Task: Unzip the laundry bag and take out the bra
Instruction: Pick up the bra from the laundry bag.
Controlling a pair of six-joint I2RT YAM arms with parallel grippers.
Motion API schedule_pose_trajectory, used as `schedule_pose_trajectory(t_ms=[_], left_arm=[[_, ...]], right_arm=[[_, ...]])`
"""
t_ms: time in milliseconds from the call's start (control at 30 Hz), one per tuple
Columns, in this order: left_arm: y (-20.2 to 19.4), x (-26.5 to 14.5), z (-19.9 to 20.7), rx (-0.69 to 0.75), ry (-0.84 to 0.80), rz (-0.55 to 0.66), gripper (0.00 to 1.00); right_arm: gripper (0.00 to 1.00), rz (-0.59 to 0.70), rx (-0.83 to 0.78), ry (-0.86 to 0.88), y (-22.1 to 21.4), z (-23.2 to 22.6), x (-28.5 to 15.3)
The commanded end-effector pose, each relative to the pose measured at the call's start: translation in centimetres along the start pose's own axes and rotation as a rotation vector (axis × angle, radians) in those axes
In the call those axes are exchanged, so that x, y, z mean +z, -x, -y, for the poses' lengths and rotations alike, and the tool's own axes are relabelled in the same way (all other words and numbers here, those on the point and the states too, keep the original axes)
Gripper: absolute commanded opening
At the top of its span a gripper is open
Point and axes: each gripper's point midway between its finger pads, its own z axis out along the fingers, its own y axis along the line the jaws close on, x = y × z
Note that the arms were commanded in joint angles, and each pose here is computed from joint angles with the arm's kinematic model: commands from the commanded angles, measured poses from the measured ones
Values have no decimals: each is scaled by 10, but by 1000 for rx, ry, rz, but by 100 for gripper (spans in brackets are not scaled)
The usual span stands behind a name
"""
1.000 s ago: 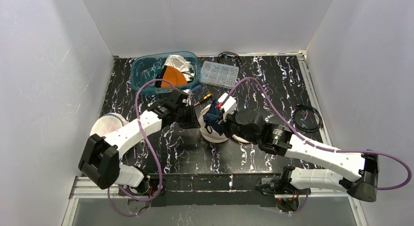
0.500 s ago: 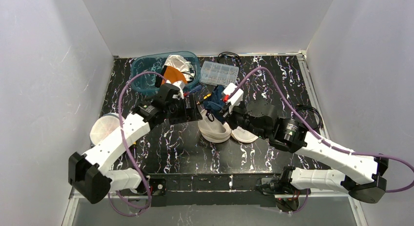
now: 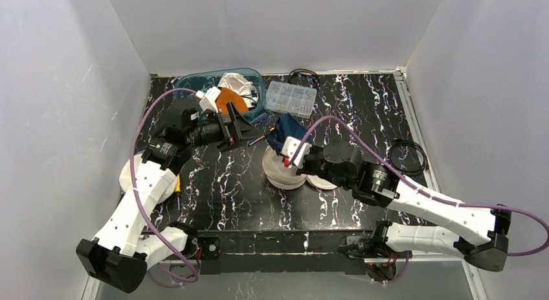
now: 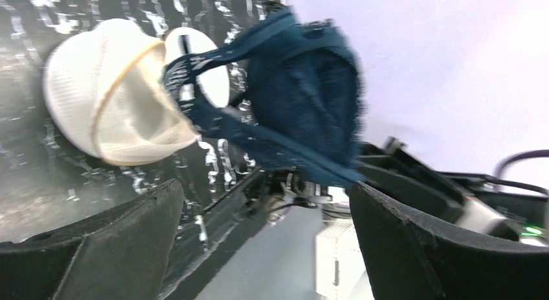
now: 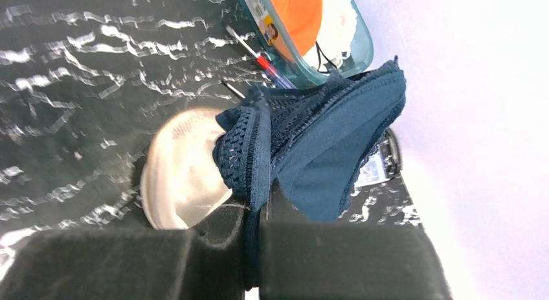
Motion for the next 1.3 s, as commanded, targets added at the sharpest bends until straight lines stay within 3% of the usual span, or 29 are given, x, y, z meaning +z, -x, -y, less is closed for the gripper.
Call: schedule_pose_trajectory(t_ms=[0,300,500,667,933,1167,1267], left_arm=[[4,-11,51,-16,-212,-60,99],[-4,-4,56,44,-234,-133,98],[-9,-19,37,168,-138,-48,98],[-24,-31,34,256,-158,-40,98],[-50,-33,5,213,-82,-119,98],[-19,-67,-23,347,221,45,98],[-2,-83,-21,431,279,126,98]], right_arm=[[1,79,-287,-95,14,24,-2],[1,63,-700,-175,14,29,-1],[1,40,-903,-118,25,4,3],[1,105,-978,-83,46,-26,7],[1,171,-1034,-63,67,-57,4],[1,169,-1053,-45,65,-65,4],[1,172,-1053,-42,63,-65,3]])
